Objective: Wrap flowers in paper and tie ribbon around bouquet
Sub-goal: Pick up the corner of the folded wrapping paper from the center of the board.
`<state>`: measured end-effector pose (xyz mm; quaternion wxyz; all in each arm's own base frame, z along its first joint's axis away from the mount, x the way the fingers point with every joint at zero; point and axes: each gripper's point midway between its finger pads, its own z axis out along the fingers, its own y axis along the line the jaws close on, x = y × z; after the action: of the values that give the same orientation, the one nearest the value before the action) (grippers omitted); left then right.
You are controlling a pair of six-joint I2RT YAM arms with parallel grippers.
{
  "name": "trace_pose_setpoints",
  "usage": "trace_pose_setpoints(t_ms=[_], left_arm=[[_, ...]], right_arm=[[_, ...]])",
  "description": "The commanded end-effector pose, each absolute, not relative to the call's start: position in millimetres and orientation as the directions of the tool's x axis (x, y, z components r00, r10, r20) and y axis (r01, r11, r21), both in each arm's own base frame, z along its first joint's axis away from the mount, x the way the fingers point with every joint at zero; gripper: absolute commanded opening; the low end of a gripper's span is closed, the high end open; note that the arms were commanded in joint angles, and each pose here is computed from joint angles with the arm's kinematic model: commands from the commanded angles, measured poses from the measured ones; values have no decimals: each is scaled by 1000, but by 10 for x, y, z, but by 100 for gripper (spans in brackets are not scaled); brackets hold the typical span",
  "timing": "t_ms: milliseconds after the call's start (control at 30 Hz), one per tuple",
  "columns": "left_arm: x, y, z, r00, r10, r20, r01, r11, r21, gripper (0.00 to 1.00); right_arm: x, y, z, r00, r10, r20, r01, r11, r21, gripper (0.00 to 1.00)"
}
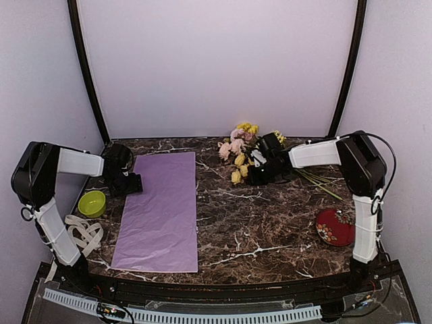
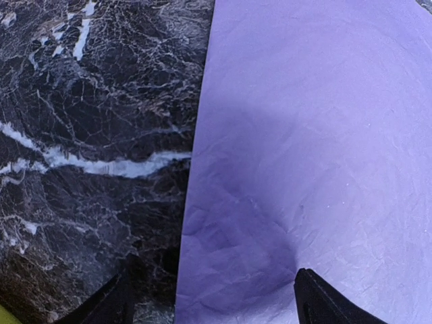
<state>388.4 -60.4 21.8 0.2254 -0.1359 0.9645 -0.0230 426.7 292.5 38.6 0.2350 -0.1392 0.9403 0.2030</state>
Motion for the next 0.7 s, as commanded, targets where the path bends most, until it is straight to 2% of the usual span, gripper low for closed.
trace_pose_setpoints(t_ms=[0, 100, 300, 500, 600, 667], left_arm=[[3587, -901, -86, -914, -257, -314, -205, 961, -187, 83], [3523, -1062, -143, -930, -208, -304, -159, 971, -177, 82], [3486, -1210, -202, -940, -180, -291, -127, 973, -190, 81], [3493, -1329, -117, -935, -150, -321, -83, 973, -214, 80], [3469, -1387, -117, -935, -151, -321, -74, 968, -239, 80], [3450, -1394, -137, -936, -152, -319, -76, 968, -239, 80]], right_arm=[[4165, 3292, 680, -830, -178, -528, -427, 812, 398, 16], [4069, 3619, 689, -833, -184, -522, -465, 745, 479, 28], [3935, 4278, 566, -884, -158, -441, -438, 612, 659, 44], [3926, 4563, 325, -919, -136, -371, -374, 600, 707, 53], [3886, 4703, 358, -940, -104, -324, -329, 521, 788, 52], [3862, 4793, 410, -951, -83, -299, -303, 464, 833, 48]])
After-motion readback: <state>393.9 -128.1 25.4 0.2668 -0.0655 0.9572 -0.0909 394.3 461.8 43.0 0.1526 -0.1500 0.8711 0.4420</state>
